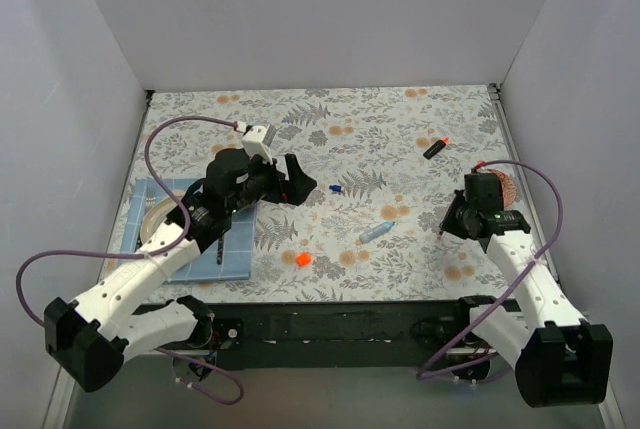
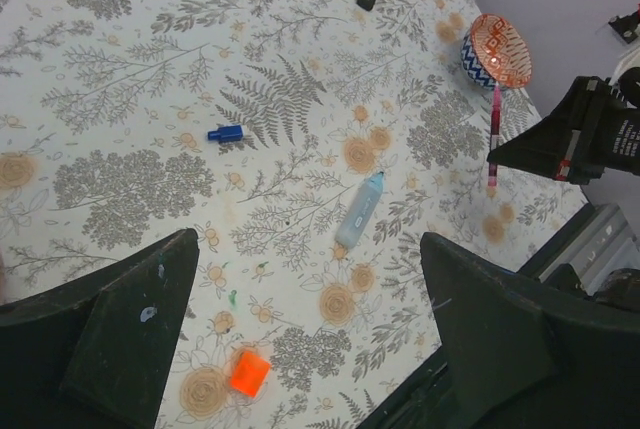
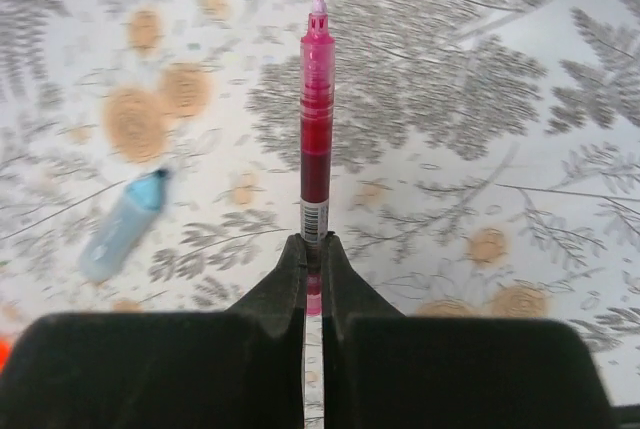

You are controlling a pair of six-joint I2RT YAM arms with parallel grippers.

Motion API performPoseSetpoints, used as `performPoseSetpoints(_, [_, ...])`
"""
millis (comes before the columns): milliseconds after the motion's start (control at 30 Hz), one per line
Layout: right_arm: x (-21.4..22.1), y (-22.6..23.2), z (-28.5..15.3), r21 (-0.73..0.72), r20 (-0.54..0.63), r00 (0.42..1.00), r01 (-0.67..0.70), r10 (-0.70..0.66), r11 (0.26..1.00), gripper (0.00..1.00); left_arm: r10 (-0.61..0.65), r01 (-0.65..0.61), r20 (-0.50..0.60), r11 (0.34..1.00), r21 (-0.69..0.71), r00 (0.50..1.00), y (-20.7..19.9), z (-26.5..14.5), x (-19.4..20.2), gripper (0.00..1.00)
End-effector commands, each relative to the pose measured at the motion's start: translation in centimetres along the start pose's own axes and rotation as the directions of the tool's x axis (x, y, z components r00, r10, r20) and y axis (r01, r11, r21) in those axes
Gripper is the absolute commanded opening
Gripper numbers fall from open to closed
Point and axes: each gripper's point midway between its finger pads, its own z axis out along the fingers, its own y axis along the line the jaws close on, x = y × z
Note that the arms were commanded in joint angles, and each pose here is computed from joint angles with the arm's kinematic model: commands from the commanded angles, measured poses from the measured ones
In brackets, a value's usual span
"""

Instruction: Insert the pens into the pen caps

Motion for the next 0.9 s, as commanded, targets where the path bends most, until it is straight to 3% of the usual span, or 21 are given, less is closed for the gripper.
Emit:
performPoseSetpoints(0, [-3.6,7.5,-3.8,-0.285,0.134,0.991,0.051,-0.013,0.957,0.01,-0.079,0.082,-0.057,0.995,0.059,0.995,-2.0,1.4,-0.6,0.90])
performPoseSetpoints(67, [-2.5,11.3,-5.7,-0.431,0.140,0.988,0.118,-0.063,0.895,0.01,-0.146,0.161,-0.113,0.976,0.147,0.983,-4.1,1.7,-0.4,0.88])
performPoseSetpoints(133, [-0.6,15.3,-8.1,-0.582,0.150,0.978,0.208,-0.148,0.786,0.01,-0.167,0.200,-0.145,0.948,0.249,0.975,-6.1,1.6,-0.5,0.84])
performPoseSetpoints(233, [2.0,18.8,-11.4,-0.706,0.199,0.951,0.306,-0.236,0.639,0.01,-0.235,0.277,-0.171,0.916,0.291,0.957,-7.3,2.0,-0.8,0.81])
performPoseSetpoints(467, [4.7,21.9,-17.2,-0.853,0.300,0.927,0.367,-0.227,0.371,0.01,-0.308,0.367,-0.211,0.852,0.372,0.928,-8.4,2.6,0.4,0.80])
performPoseSetpoints(600, [6.2,22.4,-17.7,-0.887,0.263,0.931,0.336,-0.253,0.317,0.01,-0.324,0.400,-0.237,0.793,0.460,0.916,-9.7,2.6,0.8,0.79])
performPoseSetpoints(867, [6.4,23.1,-18.1,-0.890,0.262,0.928,0.339,-0.267,0.306,0.01,-0.304,0.387,-0.246,0.791,0.473,0.921,-10.6,3.6,1.9,0.77])
